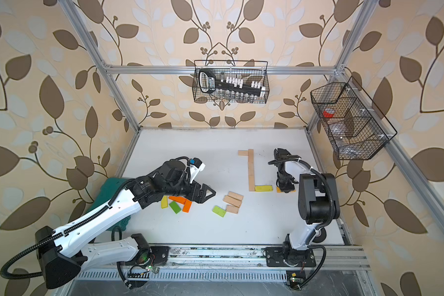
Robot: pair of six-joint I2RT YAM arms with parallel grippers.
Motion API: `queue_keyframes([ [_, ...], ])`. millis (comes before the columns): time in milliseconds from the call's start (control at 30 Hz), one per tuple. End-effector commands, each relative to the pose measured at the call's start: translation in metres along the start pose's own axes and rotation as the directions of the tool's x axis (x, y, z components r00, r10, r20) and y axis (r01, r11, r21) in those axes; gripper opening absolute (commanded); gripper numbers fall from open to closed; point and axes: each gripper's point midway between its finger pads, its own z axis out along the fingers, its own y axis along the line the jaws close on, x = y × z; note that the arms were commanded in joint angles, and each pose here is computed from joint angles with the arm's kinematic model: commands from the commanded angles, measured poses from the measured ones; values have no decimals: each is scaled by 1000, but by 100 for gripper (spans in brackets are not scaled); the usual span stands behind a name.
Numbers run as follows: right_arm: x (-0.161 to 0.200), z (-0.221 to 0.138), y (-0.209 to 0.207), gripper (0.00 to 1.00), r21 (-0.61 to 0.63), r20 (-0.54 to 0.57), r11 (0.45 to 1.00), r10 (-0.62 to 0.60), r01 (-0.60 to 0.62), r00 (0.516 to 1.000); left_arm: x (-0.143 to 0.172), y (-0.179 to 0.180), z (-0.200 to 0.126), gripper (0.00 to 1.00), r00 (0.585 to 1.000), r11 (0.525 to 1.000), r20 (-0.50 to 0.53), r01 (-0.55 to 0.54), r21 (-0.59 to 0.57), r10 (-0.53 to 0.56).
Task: Assemble a giraffe with building blocks
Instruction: Assemble the building block at the center of the board.
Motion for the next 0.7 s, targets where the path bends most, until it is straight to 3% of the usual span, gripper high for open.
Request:
queue_keyframes([
  [0,13,6,0,23,25,-32,989,145,-145,989,-7,-7,-7,99,998,998,38,-55,10,54],
  [233,26,14,0,28,38,-36,989,148,-146,988,-7,-4,-12,99,997,998,50,-59,-11,59],
  [467,30,16,-2,45,36,-56,985,170,-168,984,-6,-1,-13,99,997,998,52,-60,-27,61],
  [667,32,14,1,42,26,-64,984,178,-177,982,-6,0,-12,99,997,998,52,-58,-29,59],
])
